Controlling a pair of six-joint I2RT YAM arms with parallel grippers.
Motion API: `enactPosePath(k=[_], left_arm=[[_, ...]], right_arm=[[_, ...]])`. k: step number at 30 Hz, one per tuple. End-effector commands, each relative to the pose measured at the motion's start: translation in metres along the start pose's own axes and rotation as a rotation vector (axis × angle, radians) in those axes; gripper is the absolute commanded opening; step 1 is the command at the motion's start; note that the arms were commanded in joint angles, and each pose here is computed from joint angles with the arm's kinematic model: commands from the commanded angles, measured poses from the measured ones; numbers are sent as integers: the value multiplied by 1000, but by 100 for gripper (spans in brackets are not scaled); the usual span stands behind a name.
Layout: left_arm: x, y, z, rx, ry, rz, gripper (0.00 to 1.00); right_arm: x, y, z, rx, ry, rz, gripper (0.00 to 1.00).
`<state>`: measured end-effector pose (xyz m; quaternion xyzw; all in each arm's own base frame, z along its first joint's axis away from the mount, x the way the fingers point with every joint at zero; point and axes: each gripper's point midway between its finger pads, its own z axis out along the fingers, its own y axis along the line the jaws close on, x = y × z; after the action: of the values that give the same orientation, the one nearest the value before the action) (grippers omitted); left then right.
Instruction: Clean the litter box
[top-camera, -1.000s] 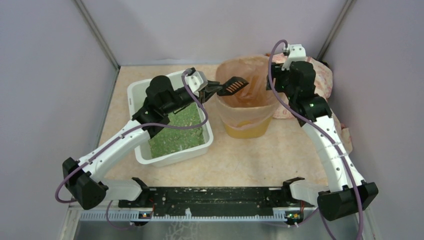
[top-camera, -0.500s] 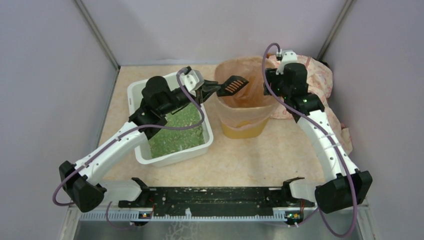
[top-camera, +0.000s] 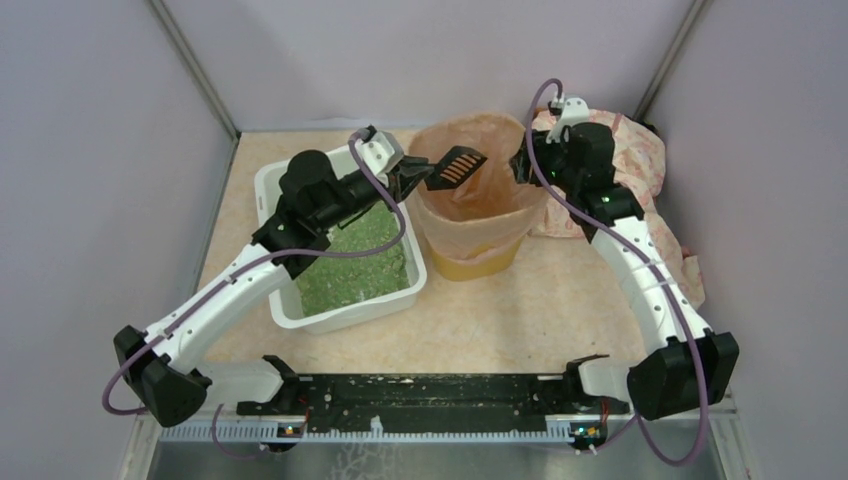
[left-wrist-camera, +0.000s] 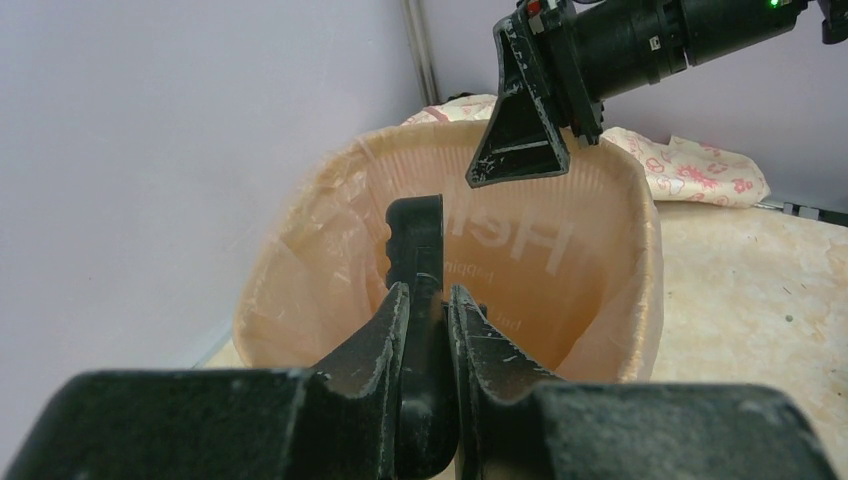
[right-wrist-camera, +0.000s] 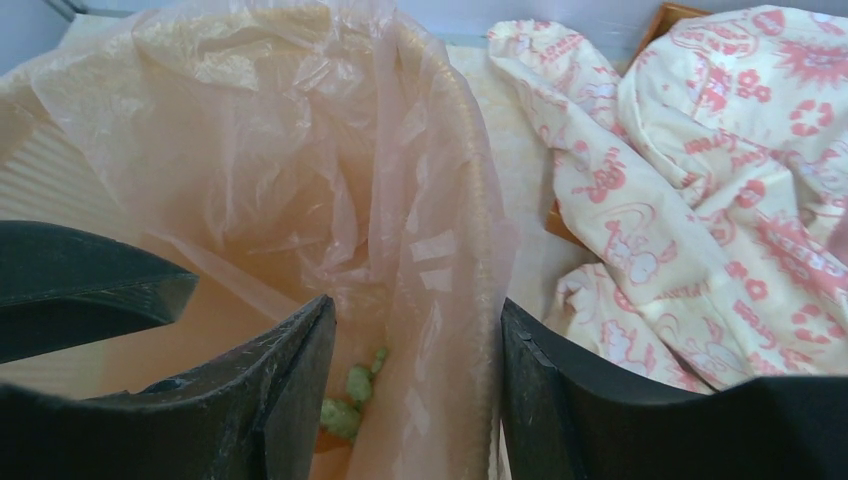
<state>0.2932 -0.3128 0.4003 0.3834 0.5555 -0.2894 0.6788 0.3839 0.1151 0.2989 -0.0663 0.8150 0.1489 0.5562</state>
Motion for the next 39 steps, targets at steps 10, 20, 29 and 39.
enactPosePath(k=[10, 20, 29, 39], left_arm=[[-55, 23, -21, -137, -102, -30, 0], [-93, 89, -42, -283, -211, -350, 0], [-86, 138, -108, -271, -309, -631, 0], [0, 169, -216, -447, -369, -871, 0]], right_arm=[[-5, 21, 1, -44, -52, 6, 59], [-44, 0, -36, 43, -191, 5, 62], [-48, -9, -71, 99, -255, -28, 62], [-31, 5, -78, 15, -234, -44, 65]])
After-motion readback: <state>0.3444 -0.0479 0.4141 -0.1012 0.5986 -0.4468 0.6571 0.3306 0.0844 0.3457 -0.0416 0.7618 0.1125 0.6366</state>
